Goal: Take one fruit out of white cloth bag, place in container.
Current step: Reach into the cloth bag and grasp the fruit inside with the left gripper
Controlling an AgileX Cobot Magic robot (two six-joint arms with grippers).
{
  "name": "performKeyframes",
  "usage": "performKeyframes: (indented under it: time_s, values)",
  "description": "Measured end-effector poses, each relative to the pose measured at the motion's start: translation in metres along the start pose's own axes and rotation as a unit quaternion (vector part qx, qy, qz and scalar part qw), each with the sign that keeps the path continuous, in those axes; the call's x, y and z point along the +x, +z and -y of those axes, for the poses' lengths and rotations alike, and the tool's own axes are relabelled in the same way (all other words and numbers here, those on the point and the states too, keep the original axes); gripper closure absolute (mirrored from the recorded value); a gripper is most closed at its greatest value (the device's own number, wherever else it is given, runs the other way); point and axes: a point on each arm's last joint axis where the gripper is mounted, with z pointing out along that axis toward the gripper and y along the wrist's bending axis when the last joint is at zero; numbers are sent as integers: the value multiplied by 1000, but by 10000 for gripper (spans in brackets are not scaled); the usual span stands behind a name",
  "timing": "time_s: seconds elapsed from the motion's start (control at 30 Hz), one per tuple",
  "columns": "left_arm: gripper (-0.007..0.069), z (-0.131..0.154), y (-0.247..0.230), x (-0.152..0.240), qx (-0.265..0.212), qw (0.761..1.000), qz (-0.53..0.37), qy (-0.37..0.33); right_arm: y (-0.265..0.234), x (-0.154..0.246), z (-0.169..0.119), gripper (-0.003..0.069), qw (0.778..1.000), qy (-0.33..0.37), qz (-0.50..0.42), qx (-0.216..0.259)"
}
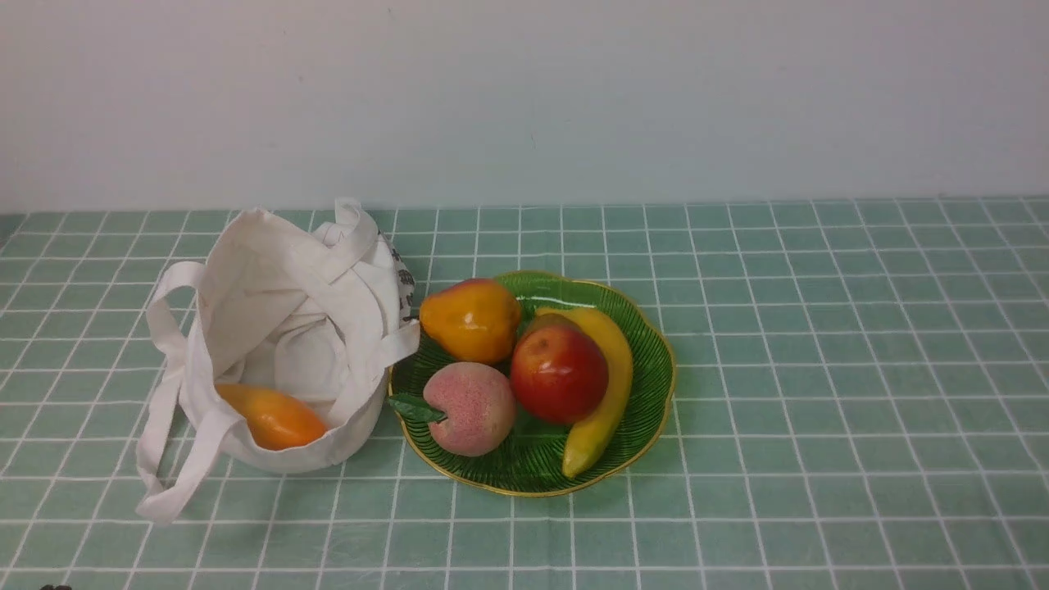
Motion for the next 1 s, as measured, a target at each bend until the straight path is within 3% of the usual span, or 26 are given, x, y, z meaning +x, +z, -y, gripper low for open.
performKeyframes:
  time_s: [1.0]
  values:
    - [633, 0, 0, 0, 0, 1000, 0, 6, 0, 0, 0, 674, 1000, 0, 0, 0]
